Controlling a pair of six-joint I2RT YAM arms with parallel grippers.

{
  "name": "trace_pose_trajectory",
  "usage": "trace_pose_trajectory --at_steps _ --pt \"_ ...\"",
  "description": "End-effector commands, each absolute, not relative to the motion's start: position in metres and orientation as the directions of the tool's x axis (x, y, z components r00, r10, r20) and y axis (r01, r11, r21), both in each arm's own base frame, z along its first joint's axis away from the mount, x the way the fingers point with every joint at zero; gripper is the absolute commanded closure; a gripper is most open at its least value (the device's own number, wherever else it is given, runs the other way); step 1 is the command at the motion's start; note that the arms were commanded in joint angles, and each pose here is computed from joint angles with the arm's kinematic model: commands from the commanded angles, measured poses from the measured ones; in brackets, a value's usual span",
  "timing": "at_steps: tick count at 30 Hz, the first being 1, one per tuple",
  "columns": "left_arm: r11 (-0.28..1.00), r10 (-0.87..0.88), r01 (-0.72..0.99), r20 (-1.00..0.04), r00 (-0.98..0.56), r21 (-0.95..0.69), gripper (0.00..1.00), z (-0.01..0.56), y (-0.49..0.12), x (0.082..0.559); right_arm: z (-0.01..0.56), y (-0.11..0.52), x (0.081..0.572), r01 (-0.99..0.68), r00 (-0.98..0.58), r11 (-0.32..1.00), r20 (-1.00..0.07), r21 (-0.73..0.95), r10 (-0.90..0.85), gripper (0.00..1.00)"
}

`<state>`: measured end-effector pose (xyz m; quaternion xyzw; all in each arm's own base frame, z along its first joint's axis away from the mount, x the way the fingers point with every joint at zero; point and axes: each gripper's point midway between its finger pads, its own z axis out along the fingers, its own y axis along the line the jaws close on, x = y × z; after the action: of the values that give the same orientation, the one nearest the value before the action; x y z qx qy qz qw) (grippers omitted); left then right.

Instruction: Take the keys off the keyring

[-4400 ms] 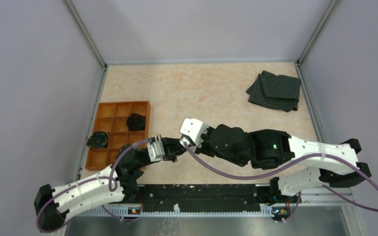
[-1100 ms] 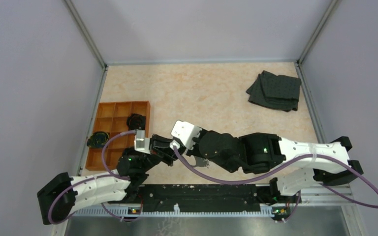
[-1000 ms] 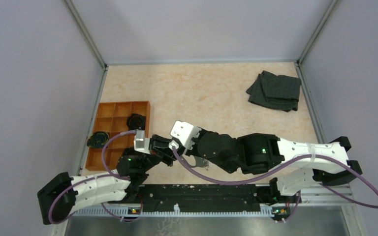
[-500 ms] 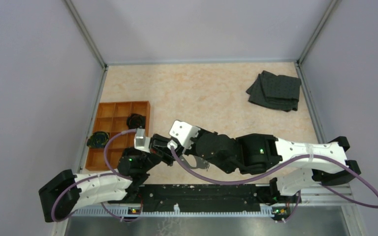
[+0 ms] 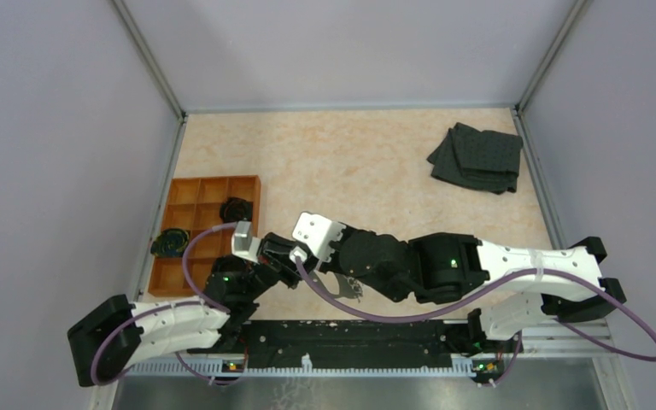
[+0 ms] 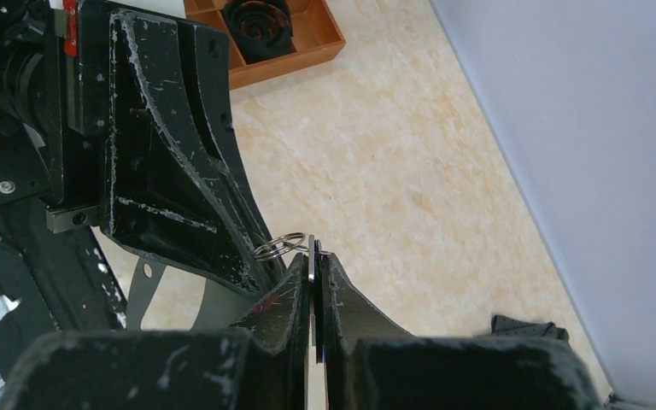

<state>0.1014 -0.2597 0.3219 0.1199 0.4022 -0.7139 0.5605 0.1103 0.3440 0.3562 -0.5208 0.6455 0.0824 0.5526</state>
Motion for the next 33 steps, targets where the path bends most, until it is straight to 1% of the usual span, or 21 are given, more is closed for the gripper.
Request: trace_pose_trajectory --at_steps 1,12,22,27,30,33 --pt "-0.129 -0.833 0.939 -0.479 -0.278 -0.32 1.0 0.361 -0.216 0.08 0.407 0.347 0.109 -0.748 0.159 0.546 -0.9 -0.379 -0.407 1.0" --pt "-0.15 -0.866 0.941 -0.418 -0.274 -0.304 1.0 0.375 -0.198 0.075 0.402 0.361 0.094 -0.77 0.208 0.485 -0.881 -0.415 -0.424 1.0" --pt "-0.18 -0.864 0.936 -0.406 -0.298 -0.304 1.0 0.381 -0.198 0.074 0.396 0.374 0.083 -0.751 0.271 0.438 -0.835 -0.495 -0.479 1.0" --pt "-0.185 -0.866 0.934 -0.399 -0.302 -0.305 1.0 0.384 -0.198 0.074 0.389 0.38 0.076 -0.773 0.293 0.381 -0.817 -0.508 -0.496 1.0" --pt "-0.184 -0.867 0.936 -0.399 -0.298 -0.3 1.0 0.384 -0.197 0.074 0.389 0.376 0.083 -0.741 0.292 0.409 -0.805 -0.532 -0.517 1.0" --pt "-0.181 -0.862 0.934 -0.408 -0.302 -0.308 1.0 0.38 -0.199 0.075 0.401 0.37 0.091 -0.709 0.274 0.47 -0.819 -0.526 -0.504 1.0"
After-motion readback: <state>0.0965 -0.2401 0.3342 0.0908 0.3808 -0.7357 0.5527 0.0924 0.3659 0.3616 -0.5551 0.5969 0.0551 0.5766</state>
